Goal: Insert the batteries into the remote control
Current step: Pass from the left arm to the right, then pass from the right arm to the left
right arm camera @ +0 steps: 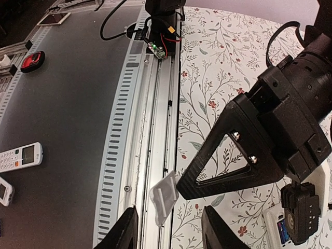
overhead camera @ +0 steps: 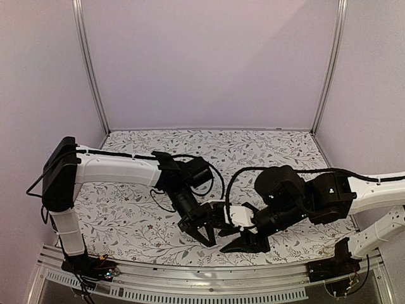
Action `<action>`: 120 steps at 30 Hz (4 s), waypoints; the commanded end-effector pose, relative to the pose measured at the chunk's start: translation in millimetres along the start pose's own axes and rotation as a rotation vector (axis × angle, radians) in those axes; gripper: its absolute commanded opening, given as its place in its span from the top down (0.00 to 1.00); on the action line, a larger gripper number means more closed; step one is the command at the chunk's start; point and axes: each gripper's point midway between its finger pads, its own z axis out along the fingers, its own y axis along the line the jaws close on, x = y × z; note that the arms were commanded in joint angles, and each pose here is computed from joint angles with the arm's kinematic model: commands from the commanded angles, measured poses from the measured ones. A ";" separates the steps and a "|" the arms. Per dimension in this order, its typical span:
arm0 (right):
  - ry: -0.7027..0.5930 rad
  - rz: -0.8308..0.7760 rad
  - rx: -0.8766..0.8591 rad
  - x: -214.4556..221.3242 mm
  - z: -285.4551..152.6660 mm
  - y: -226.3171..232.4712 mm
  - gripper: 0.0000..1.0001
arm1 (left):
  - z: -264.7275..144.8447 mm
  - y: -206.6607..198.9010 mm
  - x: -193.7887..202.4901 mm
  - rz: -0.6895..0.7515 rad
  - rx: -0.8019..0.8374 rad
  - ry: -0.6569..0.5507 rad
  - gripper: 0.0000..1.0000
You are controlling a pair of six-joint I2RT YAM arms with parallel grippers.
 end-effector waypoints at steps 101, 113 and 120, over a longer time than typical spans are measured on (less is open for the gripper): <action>-0.743 1.090 -0.218 8.7 -53.1 -181.5 1.00 | -150.8 -37.0 -100.9 1.279 -1.321 -0.947 0.72; -0.723 1.210 -0.111 51.2 -57.4 -207.9 0.50 | -138.6 -14.2 -91.1 1.172 -1.230 -0.747 0.89; -0.539 1.383 0.181 134.2 -64.6 -226.2 0.49 | -128.6 23.9 -102.3 0.962 -1.201 -0.498 0.86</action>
